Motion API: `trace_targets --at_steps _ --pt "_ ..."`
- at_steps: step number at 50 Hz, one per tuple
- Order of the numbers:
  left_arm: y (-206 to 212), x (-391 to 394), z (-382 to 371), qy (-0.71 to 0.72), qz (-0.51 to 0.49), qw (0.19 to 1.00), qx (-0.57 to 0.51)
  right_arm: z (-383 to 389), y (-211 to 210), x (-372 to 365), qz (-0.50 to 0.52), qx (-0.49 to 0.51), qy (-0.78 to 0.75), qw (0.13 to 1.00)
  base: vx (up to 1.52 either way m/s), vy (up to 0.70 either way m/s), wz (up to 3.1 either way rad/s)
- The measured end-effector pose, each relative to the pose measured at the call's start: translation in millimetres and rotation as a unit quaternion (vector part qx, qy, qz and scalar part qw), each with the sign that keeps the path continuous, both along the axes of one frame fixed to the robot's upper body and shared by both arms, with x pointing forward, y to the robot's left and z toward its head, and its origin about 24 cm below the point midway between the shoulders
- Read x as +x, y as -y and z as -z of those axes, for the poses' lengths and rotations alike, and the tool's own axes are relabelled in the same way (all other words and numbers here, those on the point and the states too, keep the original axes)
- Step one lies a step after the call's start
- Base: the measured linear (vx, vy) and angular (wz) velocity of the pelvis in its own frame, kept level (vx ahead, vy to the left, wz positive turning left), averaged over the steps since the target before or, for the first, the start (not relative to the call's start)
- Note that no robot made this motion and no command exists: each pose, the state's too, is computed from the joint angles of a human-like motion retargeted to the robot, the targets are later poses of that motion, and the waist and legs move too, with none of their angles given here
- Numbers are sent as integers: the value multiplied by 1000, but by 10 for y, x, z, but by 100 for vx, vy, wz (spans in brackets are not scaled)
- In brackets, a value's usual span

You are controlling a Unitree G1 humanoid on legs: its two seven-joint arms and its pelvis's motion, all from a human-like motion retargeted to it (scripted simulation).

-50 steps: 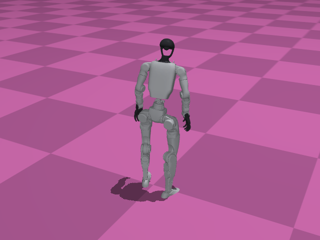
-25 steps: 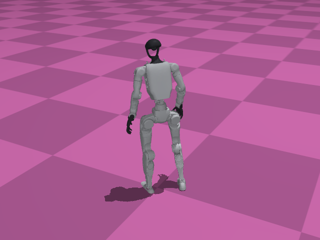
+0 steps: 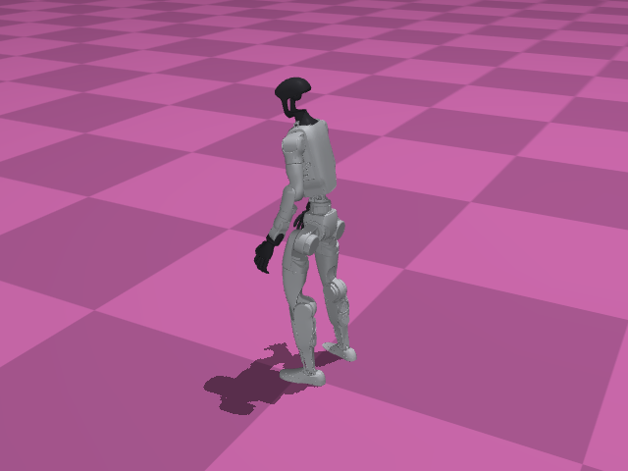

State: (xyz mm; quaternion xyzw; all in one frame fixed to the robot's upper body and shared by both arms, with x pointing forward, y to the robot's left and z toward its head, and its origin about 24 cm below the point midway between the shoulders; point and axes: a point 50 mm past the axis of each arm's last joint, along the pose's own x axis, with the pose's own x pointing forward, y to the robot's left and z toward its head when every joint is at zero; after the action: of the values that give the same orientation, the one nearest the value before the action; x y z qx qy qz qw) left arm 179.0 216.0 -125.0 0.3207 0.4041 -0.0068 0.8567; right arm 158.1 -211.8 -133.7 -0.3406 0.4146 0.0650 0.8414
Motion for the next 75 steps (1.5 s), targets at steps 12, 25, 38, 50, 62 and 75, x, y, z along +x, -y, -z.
trace_targets --at_steps 12,25,38,50,62,75 --pt "24 -267 211 -90 -67 993 -40 -13 107 8 74 15 11 997 -3 8 181" --pt "-103 -347 188 -78 -18 997 0 -54 52 29 73 25 47 996 4 2 145" --pt "34 -39 35 -8 61 998 20 17 -119 -94 30 39 26 998 0 -11 167" --pt "20 32 -21 6 17 1000 4 -1 -23 8 -10 -3 4 1000 -6 -7 172" --pt "-92 -281 184 -81 -47 996 0 -47 81 51 88 21 41 995 2 11 179" --pt "-72 -300 155 -51 -31 998 -6 -52 5 17 65 19 56 996 7 2 211"
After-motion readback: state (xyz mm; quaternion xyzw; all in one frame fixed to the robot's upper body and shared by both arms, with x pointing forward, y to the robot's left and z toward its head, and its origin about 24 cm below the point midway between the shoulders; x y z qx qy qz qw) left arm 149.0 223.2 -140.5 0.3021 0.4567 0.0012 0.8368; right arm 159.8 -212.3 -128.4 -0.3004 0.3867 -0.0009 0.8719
